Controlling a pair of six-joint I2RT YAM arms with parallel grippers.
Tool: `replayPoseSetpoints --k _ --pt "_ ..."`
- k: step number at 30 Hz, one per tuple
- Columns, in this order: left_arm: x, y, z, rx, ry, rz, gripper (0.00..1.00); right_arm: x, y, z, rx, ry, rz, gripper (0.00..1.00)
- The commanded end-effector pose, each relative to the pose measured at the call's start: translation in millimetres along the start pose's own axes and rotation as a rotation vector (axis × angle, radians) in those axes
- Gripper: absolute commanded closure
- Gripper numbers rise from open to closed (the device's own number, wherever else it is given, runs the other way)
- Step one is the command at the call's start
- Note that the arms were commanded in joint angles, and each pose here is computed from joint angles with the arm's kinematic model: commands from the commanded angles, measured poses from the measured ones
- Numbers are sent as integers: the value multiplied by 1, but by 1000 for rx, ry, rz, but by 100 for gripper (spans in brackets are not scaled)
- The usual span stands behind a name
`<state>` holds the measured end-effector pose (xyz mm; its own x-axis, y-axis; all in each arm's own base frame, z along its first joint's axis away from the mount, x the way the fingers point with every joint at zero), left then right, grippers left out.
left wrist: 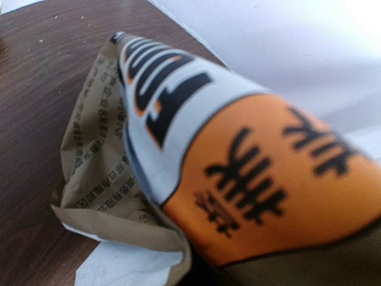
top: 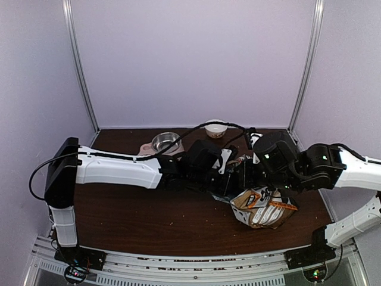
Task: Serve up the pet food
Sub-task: Insert the spatula into the pet food bag.
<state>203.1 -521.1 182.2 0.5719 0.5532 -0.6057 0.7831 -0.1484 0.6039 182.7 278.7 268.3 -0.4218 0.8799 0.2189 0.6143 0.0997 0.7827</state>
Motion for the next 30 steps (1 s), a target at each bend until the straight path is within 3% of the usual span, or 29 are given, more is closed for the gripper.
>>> replayPoseSetpoints --k 1,6,11,15,22,30 --pt "-26 -4 9 -12 -191 66 100 29 21 -14 -42 138 49 100" --pt "-23 1 -4 -60 -171 103 100 28 21 -16 -44 142 55 100" --pt "13 11 -21 -109 86 173 100 24 16 -14 -37 128 52 100" --pt "28 12 -19 -106 188 220 100 23 14 -13 -32 124 51 100" --pt "19 -11 24 0 164 297 100 23 15 -13 -32 120 48 100" --pt "-21 -29 36 85 -114 318 100 22 15 -14 -32 116 52 100"
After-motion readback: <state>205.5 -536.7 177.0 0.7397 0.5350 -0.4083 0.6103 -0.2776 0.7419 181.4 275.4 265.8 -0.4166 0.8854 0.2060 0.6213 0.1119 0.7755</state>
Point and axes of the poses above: each gripper's point midway between its finger pads, its own z axis out along the fingers, its own x axis along the line the jaws close on, y = z × x, the point moved 2 cm from there along -z, back along the fingers, and after that the axes turned 10 degrees about -z, right-handed, at the moved point
